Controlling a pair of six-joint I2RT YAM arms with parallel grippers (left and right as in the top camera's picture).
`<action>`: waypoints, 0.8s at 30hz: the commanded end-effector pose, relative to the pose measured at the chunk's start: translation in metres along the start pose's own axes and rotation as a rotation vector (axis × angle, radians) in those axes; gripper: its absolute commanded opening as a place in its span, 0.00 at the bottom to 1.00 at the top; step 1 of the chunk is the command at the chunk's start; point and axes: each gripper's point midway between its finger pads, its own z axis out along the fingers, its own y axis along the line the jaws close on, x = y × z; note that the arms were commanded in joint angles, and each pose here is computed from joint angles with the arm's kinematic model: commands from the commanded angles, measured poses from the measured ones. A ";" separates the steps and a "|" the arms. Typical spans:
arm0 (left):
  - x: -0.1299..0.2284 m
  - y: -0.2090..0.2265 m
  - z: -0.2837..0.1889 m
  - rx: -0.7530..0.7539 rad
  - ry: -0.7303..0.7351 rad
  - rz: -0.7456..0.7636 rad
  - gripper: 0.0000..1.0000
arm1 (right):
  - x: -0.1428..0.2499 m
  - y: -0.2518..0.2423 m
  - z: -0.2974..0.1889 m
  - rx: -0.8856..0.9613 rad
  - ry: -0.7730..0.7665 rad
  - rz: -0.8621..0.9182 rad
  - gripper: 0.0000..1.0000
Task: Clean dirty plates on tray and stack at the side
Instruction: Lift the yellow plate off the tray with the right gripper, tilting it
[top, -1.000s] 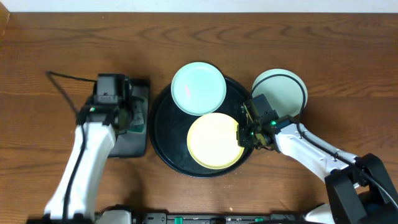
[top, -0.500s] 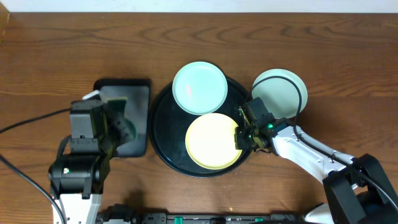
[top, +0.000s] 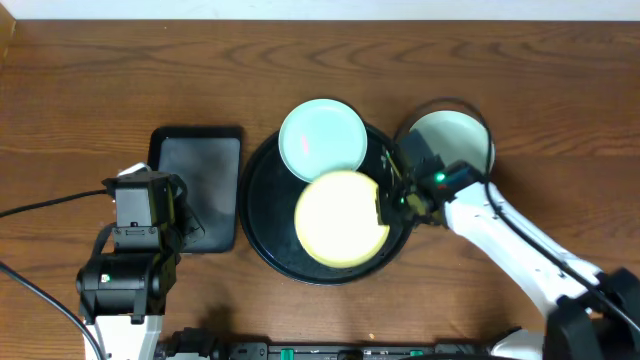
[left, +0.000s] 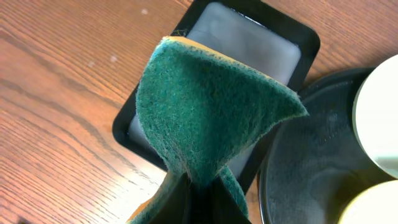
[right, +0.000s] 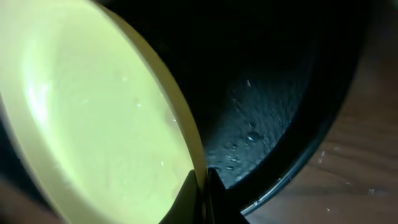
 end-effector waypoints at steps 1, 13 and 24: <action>-0.005 0.003 -0.002 -0.021 -0.020 -0.012 0.07 | -0.027 0.027 -0.040 -0.067 -0.114 -0.047 0.01; -0.004 0.002 0.002 -0.029 -0.004 -0.008 0.08 | -0.092 0.071 -0.065 -0.063 -0.459 -0.065 0.01; -0.002 0.003 0.002 -0.032 0.002 -0.006 0.08 | -0.114 0.162 -0.025 -0.111 -0.693 -0.236 0.01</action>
